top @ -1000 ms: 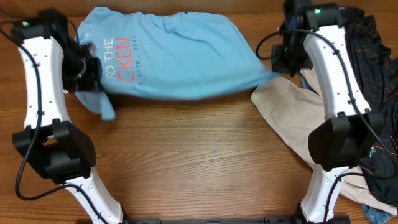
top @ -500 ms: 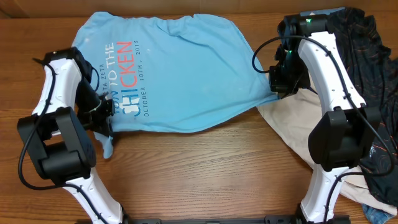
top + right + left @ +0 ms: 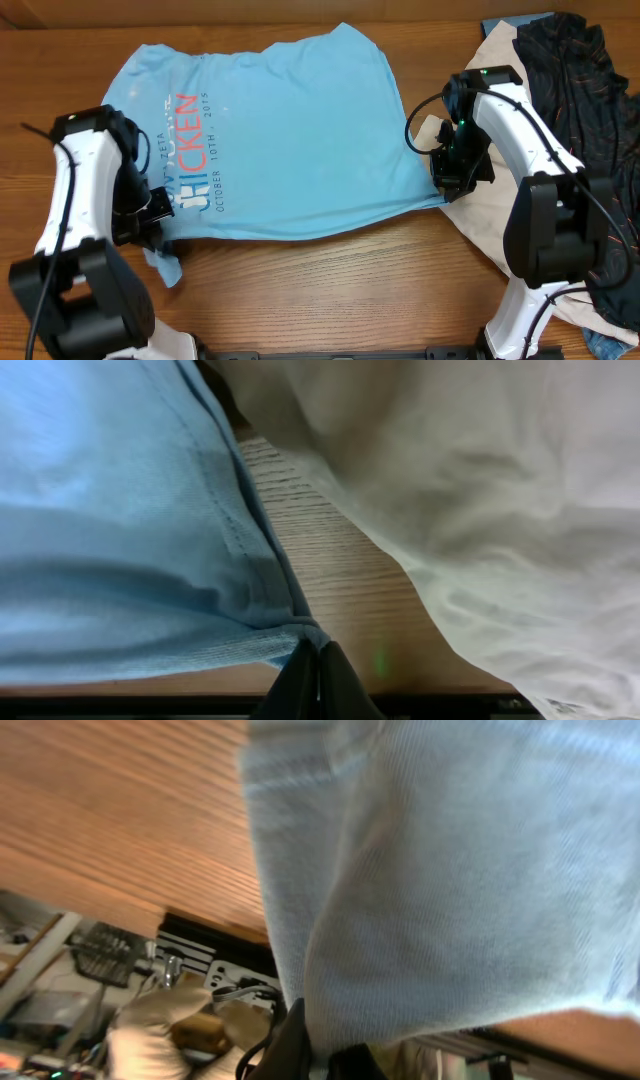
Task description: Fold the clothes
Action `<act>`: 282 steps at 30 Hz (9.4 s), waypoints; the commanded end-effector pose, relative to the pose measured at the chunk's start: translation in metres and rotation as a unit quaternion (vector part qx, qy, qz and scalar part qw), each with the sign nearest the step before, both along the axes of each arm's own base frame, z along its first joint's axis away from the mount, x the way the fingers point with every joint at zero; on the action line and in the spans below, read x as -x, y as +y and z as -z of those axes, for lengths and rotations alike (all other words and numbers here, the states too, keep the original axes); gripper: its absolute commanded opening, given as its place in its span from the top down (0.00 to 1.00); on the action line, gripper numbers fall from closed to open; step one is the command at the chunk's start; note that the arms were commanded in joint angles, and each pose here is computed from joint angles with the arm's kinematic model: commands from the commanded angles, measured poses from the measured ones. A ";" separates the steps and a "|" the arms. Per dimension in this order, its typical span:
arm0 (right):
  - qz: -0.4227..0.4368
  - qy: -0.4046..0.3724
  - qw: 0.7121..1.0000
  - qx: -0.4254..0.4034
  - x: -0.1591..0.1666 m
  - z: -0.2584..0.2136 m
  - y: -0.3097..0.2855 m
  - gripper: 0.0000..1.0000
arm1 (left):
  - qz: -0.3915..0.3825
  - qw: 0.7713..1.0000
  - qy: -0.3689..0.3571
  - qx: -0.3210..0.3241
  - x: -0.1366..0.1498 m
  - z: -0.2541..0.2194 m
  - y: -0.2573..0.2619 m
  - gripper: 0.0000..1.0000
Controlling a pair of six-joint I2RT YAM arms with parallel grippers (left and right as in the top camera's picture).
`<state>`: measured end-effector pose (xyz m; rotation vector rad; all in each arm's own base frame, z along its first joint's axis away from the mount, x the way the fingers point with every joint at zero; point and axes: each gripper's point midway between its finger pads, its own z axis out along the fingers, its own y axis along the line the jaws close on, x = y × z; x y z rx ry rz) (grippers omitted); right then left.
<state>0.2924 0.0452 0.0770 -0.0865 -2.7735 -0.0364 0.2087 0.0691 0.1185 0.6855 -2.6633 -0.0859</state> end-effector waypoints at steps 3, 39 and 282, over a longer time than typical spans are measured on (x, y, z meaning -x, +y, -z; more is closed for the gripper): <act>0.003 -0.021 1.000 -0.006 0.001 -0.005 -0.002 0.96 | -0.034 0.998 -0.044 -0.032 0.003 -0.015 0.012 0.41; 0.002 -0.026 1.000 -0.003 -0.001 -0.005 -0.003 0.96 | -0.129 0.970 -0.204 -0.024 -0.033 0.119 0.038 0.37; 0.062 -0.147 0.987 -0.033 -0.030 -0.068 0.003 0.96 | -0.061 0.982 -0.156 -0.087 -0.063 -0.081 0.075 0.96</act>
